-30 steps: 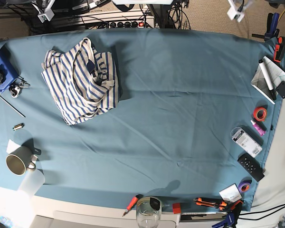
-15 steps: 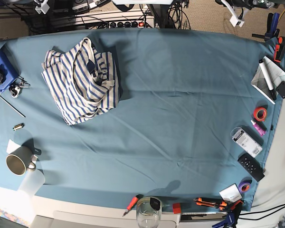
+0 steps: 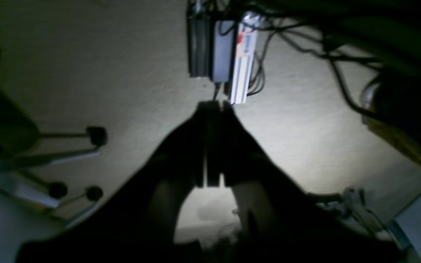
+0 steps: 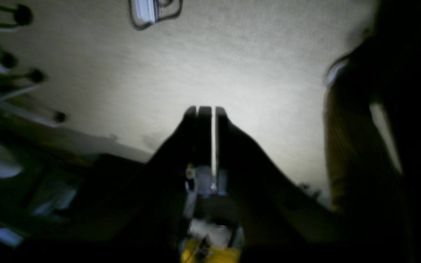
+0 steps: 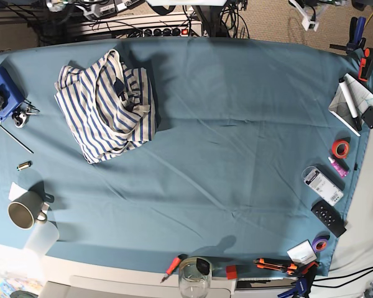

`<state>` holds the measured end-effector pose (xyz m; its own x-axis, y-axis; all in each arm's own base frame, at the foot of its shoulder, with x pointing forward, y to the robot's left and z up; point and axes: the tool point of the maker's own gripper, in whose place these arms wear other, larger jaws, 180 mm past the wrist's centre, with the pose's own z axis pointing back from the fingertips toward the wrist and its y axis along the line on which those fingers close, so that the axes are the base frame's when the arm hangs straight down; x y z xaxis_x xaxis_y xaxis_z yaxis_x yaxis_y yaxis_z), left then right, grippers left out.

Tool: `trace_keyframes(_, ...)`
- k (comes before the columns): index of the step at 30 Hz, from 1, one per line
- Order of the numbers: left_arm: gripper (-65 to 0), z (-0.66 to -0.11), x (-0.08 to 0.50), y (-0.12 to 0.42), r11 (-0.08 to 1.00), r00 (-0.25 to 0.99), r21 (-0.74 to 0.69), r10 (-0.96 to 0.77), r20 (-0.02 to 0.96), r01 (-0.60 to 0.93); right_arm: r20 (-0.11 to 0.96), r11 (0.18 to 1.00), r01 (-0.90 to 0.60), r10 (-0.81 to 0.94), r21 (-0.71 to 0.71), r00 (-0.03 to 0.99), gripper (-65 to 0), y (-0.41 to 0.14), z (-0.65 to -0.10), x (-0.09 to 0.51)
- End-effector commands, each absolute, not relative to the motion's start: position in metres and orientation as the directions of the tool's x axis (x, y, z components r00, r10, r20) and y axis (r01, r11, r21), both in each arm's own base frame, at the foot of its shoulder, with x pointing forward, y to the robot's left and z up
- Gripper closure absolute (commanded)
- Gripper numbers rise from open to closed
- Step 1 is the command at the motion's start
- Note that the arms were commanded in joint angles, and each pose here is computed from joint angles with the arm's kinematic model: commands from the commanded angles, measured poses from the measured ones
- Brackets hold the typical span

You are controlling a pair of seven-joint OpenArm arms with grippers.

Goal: Fold the T-shirt properly

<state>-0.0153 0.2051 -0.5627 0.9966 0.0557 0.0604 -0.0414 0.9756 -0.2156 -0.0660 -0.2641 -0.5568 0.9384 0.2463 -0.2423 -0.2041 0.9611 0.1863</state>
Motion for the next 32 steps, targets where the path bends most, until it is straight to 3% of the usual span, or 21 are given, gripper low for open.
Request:
trace_keyframes(1, 0.0, -0.565, -0.016, 0.207, 0.98, 0.995, -0.194, 0.064, 0.072, -0.049, -0.234, 0.96, -0.227, 0.261, 0.163, 0.936, -2.3, -0.272, -0.558, -0.06)
trace_keyframes(8, 0.0, -0.595, -0.011, 0.212, 0.994, 0.984, -0.004, 0.109, 0.143, -0.109, -0.108, 0.944, -0.312, 0.323, 0.107, 0.94, -2.3, -0.259, -0.591, -0.023)
trace_keyframes(18, 0.0, -0.608, 0.037, 0.209, 0.993, 0.965, 0.043, 0.095, 0.245, -0.109, 0.178, 0.898, -0.414, 0.437, -0.151, 0.882, -2.3, -0.253, -0.612, 0.044)
trace_keyframes(32, 0.0, -0.607, 0.045, 0.209, 0.993, 0.959, 0.042, 0.095, 0.267, -0.11, 0.216, 0.926, -0.355, 0.376, -0.13, 0.901, -2.3, -0.226, -0.619, 0.072)
